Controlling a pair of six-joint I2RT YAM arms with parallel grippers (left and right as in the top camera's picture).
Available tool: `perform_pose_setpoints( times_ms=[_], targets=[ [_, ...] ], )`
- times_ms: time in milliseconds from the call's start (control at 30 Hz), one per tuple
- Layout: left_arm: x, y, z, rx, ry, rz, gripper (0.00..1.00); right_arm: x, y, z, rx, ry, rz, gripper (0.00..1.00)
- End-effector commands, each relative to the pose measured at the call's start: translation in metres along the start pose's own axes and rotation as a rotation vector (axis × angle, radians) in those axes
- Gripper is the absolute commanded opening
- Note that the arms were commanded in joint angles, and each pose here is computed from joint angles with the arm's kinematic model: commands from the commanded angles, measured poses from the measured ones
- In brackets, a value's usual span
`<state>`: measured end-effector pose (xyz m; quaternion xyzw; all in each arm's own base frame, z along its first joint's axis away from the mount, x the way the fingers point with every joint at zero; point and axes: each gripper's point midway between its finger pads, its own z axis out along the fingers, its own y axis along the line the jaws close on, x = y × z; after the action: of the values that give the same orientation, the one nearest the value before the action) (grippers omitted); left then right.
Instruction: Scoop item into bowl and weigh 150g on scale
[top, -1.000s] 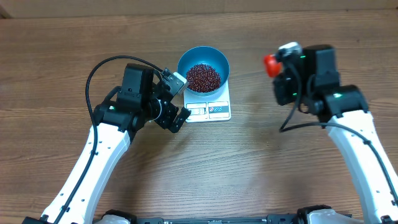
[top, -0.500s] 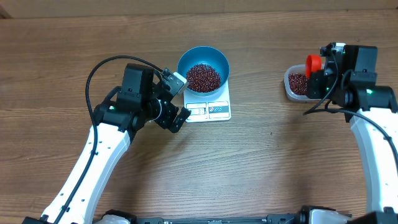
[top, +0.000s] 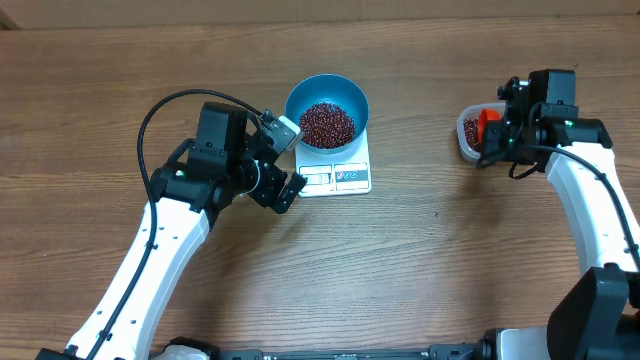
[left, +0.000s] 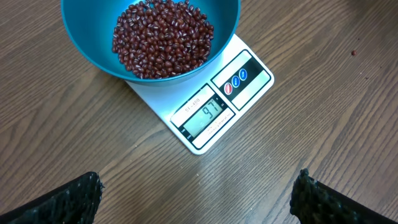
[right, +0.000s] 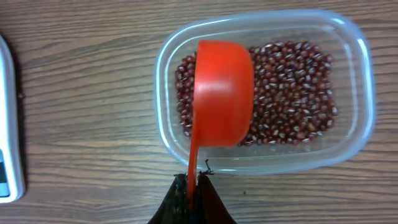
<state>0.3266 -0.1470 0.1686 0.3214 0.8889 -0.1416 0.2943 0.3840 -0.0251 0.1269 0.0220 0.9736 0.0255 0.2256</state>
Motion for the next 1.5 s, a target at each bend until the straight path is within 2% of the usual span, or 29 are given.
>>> perform_pose_setpoints(
  times_ms=[0,433,467,500,533,567,867,933,1000,1300,1333,1367,1400,1433,1467],
  targets=[
    [-0.003,-0.006,-0.004,0.017,-0.018,0.029,0.99,-0.009,-0.013,-0.004,0.07,-0.028,0.006,0.03],
    [-0.003,-0.006,-0.004,0.017,-0.018,0.029,1.0,-0.013,-0.014,-0.004,0.075,-0.045,0.005,0.04],
    [-0.003,-0.006,-0.004,0.017,-0.018,0.029,1.0,-0.014,-0.014,-0.004,0.075,-0.047,0.005,0.17],
    [-0.003,-0.006,-0.004,0.017,-0.018,0.029,1.0,-0.014,-0.014,-0.004,0.075,-0.047,0.005,0.18],
    [-0.003,-0.006,-0.004,0.017,-0.018,0.029,1.0,-0.014,-0.014,-0.004,0.075,-0.047,0.005,0.06],
    [-0.003,-0.006,-0.004,0.017,-0.018,0.029,1.0,-0.014,-0.014,-0.004,0.075,-0.047,0.005,0.04],
    [-0.003,-0.006,-0.004,0.017,-0.018,0.029,1.0,-0.017,-0.014,-0.004,0.076,-0.059,0.005,0.04],
    [-0.003,-0.006,-0.004,0.017,-0.018,0.029,1.0,-0.018,-0.014,-0.005,0.076,-0.066,0.004,0.18],
    [-0.003,-0.006,-0.004,0.017,-0.018,0.029,1.0,-0.019,-0.014,-0.005,0.076,-0.069,0.004,0.04],
    [-0.003,-0.006,-0.004,0.017,-0.018,0.029,1.0,-0.024,-0.015,-0.005,0.078,-0.09,0.003,0.04],
    [-0.003,-0.006,-0.004,0.017,-0.018,0.029,1.0,-0.026,-0.015,-0.005,0.08,-0.096,0.003,0.11],
    [-0.003,-0.006,-0.004,0.017,-0.018,0.029,0.99,-0.027,-0.015,-0.005,0.081,-0.099,0.003,0.34],
    [-0.003,-0.006,-0.004,0.017,-0.018,0.029,1.0,-0.027,-0.015,-0.005,0.081,-0.101,0.002,0.3],
    [-0.003,-0.006,-0.004,0.017,-0.018,0.029,1.0,-0.027,-0.015,-0.005,0.081,-0.101,0.003,0.04],
    [-0.003,-0.006,-0.004,0.017,-0.018,0.029,1.0,-0.027,-0.015,-0.005,0.08,-0.1,0.003,0.04]
  ],
)
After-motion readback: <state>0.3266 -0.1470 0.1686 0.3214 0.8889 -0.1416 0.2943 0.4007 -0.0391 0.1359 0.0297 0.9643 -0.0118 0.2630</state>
